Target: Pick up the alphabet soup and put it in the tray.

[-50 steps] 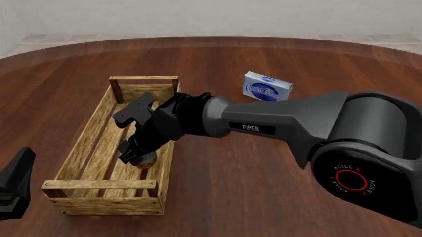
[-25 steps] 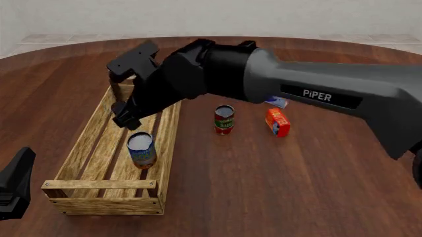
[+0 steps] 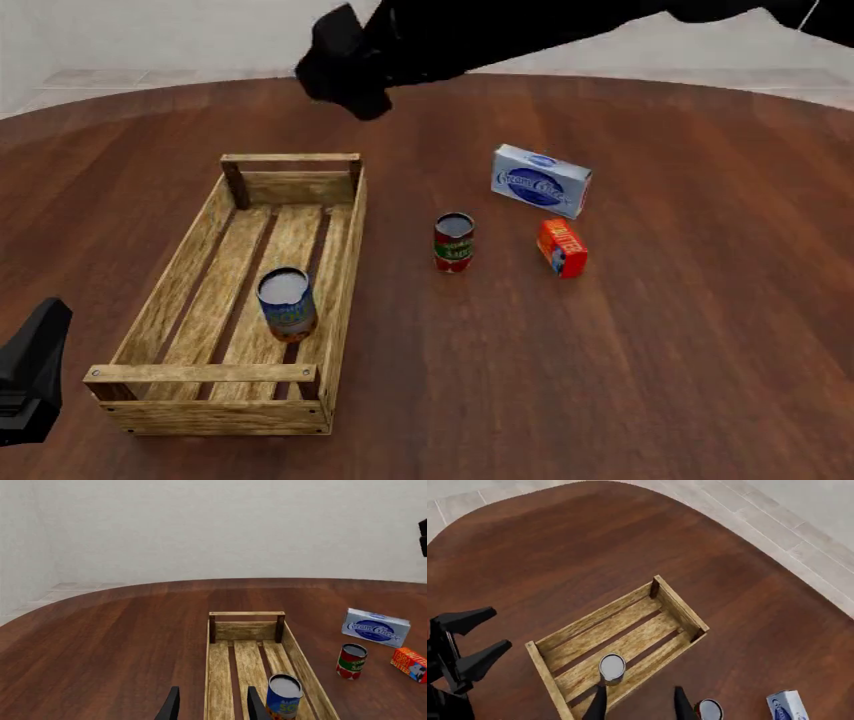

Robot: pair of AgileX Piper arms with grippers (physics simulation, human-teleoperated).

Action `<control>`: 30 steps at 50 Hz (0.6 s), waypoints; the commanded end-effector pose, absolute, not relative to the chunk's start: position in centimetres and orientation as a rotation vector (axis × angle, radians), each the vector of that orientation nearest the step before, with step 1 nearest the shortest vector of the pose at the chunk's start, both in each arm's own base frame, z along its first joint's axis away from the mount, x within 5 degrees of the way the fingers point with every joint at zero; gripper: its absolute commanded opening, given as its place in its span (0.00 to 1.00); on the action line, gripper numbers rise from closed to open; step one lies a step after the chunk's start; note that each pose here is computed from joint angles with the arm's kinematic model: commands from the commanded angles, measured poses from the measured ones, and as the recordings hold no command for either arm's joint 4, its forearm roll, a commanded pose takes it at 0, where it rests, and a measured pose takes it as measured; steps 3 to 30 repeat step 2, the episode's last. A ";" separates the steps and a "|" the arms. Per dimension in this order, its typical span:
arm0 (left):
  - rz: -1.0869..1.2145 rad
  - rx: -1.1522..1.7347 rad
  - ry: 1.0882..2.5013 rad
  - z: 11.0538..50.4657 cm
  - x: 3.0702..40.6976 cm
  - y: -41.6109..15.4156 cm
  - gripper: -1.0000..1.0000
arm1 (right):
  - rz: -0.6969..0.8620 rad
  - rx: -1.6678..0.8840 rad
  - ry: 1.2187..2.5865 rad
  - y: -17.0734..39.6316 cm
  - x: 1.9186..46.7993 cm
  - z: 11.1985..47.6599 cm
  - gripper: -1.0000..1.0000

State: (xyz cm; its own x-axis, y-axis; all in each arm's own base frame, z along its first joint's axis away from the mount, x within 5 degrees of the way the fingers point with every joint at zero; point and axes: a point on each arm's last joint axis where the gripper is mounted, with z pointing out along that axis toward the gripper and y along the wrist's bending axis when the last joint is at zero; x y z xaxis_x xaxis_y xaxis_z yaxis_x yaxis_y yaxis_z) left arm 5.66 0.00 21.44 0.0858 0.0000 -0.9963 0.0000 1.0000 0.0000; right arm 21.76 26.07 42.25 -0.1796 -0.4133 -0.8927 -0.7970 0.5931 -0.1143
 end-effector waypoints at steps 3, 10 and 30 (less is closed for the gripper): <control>0.000 0.000 1.485 21.4 5.7 0.0 1.00 | 0.477 -0.877 1.723 19.3 17.9 45.7 1.00; 0.000 0.000 1.485 21.4 5.7 0.0 1.00 | 0.477 -0.877 1.723 19.3 17.9 45.7 1.00; 0.000 0.000 1.485 21.4 5.7 0.0 1.00 | 0.477 -0.877 1.723 19.3 17.9 45.7 1.00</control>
